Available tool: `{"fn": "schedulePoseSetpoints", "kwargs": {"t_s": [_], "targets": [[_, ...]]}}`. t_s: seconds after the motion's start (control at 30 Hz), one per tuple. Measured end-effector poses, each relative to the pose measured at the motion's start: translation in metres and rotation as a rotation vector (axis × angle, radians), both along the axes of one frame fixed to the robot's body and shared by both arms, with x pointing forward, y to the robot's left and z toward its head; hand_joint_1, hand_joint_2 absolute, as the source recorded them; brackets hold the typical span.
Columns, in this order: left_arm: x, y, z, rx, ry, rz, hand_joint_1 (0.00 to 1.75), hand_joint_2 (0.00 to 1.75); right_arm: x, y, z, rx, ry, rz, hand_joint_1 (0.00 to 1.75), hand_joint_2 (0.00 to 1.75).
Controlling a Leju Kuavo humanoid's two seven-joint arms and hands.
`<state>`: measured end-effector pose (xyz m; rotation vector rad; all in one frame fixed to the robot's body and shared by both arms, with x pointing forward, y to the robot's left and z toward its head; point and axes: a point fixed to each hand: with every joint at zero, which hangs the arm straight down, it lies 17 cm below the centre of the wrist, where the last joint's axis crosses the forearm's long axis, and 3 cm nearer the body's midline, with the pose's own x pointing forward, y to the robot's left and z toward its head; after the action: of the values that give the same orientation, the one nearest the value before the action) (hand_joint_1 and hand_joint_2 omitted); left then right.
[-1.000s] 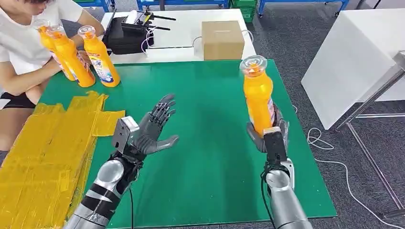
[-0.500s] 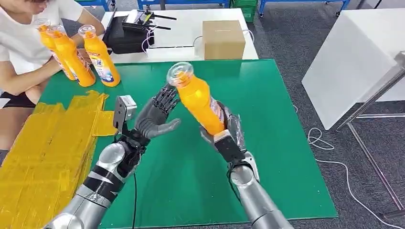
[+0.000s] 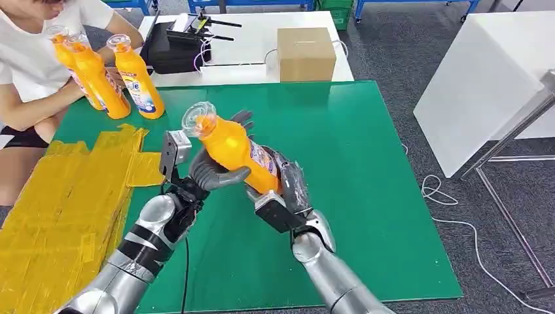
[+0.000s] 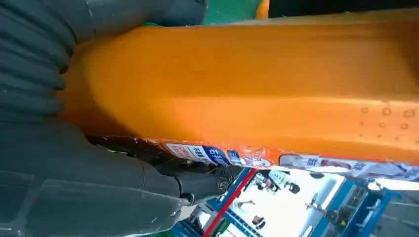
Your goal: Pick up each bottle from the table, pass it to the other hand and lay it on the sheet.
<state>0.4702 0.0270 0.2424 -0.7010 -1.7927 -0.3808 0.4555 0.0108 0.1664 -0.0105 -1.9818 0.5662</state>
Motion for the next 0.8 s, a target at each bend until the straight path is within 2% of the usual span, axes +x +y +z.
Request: {"fn": "schedulePoseSetpoints", "kwargs": {"t_s": [0.23, 0.27, 0.3, 0.33, 0.8], "targets": [[0.001, 0.001, -0.001, 0.0, 0.002, 0.006, 0.0, 1.75, 0.0, 0.006, -0.004, -0.021, 0.009, 0.012, 1.75, 1.75], [0.001, 0.001, -0.001, -0.001, 0.001, 0.01, 0.05, 1.75, 0.0, 0.007, -0.006, -0.027, 0.014, 0.016, 1.75, 1.75], [0.002, 0.002, -0.001, -0.002, 0.001, 0.013, 0.65, 1.75, 0.0, 0.009, -0.006, -0.031, 0.016, 0.02, 1.75, 1.75], [0.002, 0.002, -0.001, -0.003, -0.002, 0.017, 1.75, 1.75, 0.0, 0.009, -0.007, -0.035, 0.018, 0.021, 1.75, 1.75], [0.007, 0.011, -0.003, -0.02, -0.003, 0.085, 1.75, 1.75, 0.001, 0.014, -0.016, -0.061, 0.04, 0.033, 1.75, 1.75]]}}
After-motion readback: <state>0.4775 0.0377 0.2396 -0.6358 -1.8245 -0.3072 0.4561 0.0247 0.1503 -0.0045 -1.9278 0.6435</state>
